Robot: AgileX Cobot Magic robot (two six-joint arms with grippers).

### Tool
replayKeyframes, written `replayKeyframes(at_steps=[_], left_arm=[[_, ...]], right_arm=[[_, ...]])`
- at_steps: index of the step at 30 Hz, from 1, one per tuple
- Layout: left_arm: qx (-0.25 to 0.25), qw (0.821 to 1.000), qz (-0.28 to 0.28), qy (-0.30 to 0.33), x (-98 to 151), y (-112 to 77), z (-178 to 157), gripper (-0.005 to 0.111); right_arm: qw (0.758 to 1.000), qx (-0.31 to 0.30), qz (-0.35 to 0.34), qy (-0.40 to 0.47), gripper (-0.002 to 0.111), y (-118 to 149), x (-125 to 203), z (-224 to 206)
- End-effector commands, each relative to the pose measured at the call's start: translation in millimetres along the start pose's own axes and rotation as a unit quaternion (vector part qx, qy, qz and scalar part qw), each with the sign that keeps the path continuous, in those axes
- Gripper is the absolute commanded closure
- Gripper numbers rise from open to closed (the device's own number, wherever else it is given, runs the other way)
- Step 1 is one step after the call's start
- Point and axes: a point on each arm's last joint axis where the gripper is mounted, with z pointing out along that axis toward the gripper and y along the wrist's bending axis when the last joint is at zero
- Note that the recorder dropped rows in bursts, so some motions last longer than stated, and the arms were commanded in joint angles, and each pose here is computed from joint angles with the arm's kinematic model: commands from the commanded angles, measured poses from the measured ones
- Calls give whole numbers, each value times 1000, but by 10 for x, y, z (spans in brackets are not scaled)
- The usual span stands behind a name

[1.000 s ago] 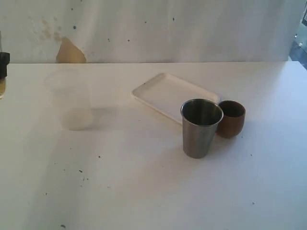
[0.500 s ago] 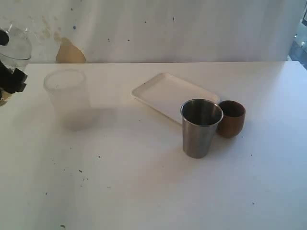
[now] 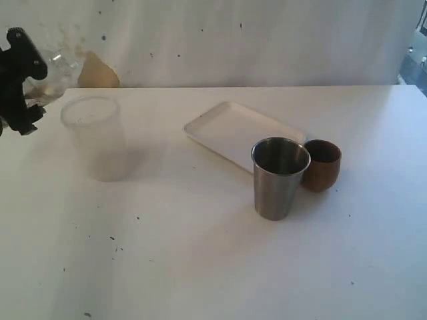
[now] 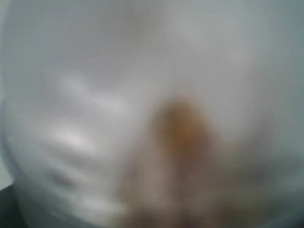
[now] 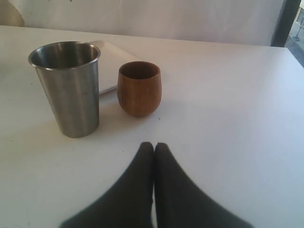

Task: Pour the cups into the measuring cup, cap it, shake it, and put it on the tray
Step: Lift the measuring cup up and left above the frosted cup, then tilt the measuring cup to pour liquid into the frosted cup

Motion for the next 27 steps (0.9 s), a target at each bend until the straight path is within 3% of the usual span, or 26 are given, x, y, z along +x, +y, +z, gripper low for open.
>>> replayKeyframes(at_steps=[1,12,16,20,27], left_arm=[[-34,998,47,-28,-91,115,-54,107],[-36,991,124,-24,-97,129,-56,107],[-49,989,140,-23,-161,262,-84,107],[-39,970,240,-6,-153,281,-90,107],[-42,959,279,-3,-152,285,-91,107]], right_arm=[[1000,1,2,-5,108,-1,4,0],[1000,1,2,-5,108,-1,4,0],[1000,1,2,-5,108,-1,4,0],[1000,1,2,-5,108,-1,4,0],[1000,1,2,-5,108,-1,4,0]])
